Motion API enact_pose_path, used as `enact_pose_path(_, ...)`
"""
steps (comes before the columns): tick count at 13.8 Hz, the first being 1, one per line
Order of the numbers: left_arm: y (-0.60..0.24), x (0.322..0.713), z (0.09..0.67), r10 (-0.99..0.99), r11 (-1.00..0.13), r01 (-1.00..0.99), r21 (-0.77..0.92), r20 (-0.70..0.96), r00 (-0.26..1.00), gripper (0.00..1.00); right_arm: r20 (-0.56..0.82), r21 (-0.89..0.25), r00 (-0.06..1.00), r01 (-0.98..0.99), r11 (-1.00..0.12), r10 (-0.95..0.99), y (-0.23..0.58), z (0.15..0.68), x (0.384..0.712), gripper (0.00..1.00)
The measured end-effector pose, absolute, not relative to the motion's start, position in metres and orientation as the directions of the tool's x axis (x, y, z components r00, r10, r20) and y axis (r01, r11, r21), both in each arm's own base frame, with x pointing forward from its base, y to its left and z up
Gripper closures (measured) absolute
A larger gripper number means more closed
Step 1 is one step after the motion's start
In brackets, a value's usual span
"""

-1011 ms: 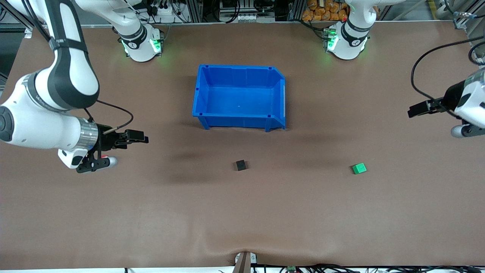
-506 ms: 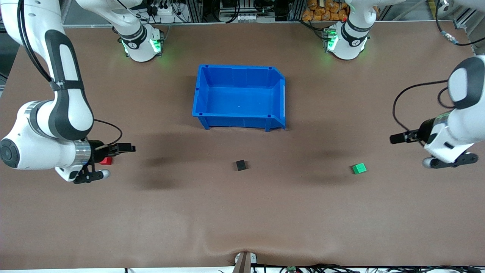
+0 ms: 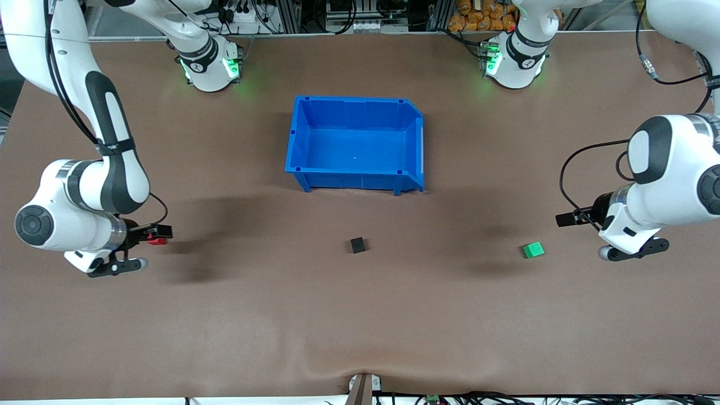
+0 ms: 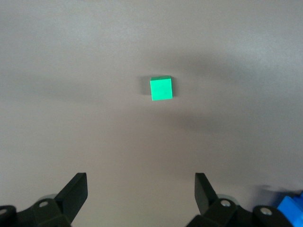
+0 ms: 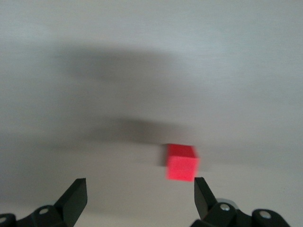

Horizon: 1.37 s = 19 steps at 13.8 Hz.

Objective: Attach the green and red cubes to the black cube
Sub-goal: 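Lower and close the right gripper on the red cube while the left grasps green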

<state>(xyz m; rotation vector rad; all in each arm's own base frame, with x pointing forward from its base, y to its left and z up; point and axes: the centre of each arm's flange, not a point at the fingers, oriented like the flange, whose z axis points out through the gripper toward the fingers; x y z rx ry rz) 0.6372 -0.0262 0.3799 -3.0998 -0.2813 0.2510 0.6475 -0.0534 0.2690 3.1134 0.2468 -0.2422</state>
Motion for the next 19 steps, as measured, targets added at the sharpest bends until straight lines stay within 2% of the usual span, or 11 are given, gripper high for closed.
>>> enact_pose_path(5,-0.025,0.635,0.321,0.182,-0.983,0.180,-0.027,-0.156,0.971,0.00,-0.075,0.035,0.988,0.137,-0.990,0.135,-0.080,0.214,0.614,0.00)
enact_pose_path(11,-0.027,0.643,0.288,0.181,-0.984,0.180,-0.018,-0.139,0.974,0.00,-0.053,0.046,0.988,0.147,-0.988,0.145,-0.080,0.206,0.609,0.00)
enact_pose_path(19,-0.027,0.654,0.259,0.182,-0.983,0.181,-0.014,-0.145,0.973,0.00,-0.092,0.047,0.987,0.139,-0.989,0.134,-0.096,0.187,0.598,0.00)
